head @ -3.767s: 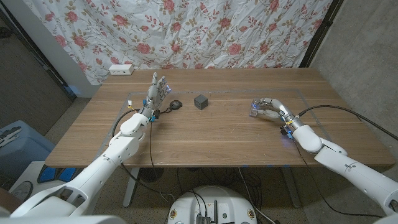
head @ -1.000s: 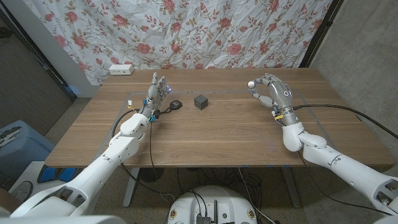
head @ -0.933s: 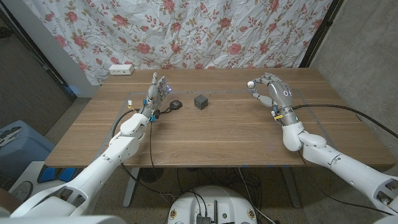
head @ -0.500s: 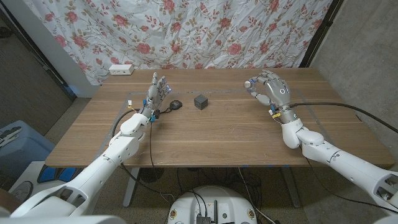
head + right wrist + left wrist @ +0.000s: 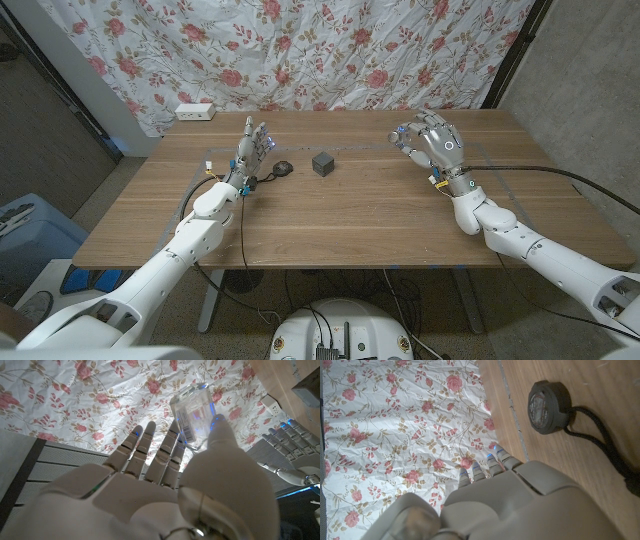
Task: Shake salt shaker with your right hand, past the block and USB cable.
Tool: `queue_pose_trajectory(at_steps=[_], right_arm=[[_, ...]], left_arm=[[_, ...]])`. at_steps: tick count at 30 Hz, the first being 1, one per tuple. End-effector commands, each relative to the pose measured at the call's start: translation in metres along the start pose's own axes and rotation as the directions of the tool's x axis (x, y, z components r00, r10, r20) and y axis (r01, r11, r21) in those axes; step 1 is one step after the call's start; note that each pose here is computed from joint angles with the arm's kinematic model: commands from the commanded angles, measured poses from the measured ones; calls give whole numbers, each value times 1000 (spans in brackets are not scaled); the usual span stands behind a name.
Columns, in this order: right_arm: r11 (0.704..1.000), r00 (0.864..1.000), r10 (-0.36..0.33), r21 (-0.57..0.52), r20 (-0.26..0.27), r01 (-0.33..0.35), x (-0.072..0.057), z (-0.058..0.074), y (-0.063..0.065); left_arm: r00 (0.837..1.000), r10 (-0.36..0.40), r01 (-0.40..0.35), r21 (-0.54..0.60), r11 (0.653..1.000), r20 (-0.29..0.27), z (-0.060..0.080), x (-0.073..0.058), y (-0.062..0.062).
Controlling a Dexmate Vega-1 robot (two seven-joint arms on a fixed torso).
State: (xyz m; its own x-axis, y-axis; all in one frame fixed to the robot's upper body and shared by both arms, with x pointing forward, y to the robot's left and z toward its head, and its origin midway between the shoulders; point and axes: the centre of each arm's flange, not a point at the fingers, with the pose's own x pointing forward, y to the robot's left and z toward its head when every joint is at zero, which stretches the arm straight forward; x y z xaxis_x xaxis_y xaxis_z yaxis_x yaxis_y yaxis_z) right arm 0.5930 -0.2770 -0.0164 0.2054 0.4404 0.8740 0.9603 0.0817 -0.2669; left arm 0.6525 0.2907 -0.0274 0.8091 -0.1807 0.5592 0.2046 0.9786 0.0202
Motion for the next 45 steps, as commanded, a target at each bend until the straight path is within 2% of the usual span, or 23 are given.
queue_pose_trajectory(at_steps=[1,4,15,27,38,45], right_arm=[[988,997,-16,-154,72,27,1,2,-1],[981,997,-20,-190,80,35,1,4,-2],[948,985,-16,-311,171,69,1,6,-8],[919,981,-14,-384,195,89,0,3,-9],[896,968,-32,-422,249,138,12,4,-16],[875,958,-22,-459,287,157,18,-4,-17]], left_arm=[[1000,0,0,0,1000,0,0,0,0],[1000,0,0,0,1000,0,0,0,0],[1000,0,0,0,1000,0,0,0,0],[1000,0,0,0,1000,0,0,0,0],[1000,0,0,0,1000,0,0,0,0],[1000,0,0,0,1000,0,0,0,0]])
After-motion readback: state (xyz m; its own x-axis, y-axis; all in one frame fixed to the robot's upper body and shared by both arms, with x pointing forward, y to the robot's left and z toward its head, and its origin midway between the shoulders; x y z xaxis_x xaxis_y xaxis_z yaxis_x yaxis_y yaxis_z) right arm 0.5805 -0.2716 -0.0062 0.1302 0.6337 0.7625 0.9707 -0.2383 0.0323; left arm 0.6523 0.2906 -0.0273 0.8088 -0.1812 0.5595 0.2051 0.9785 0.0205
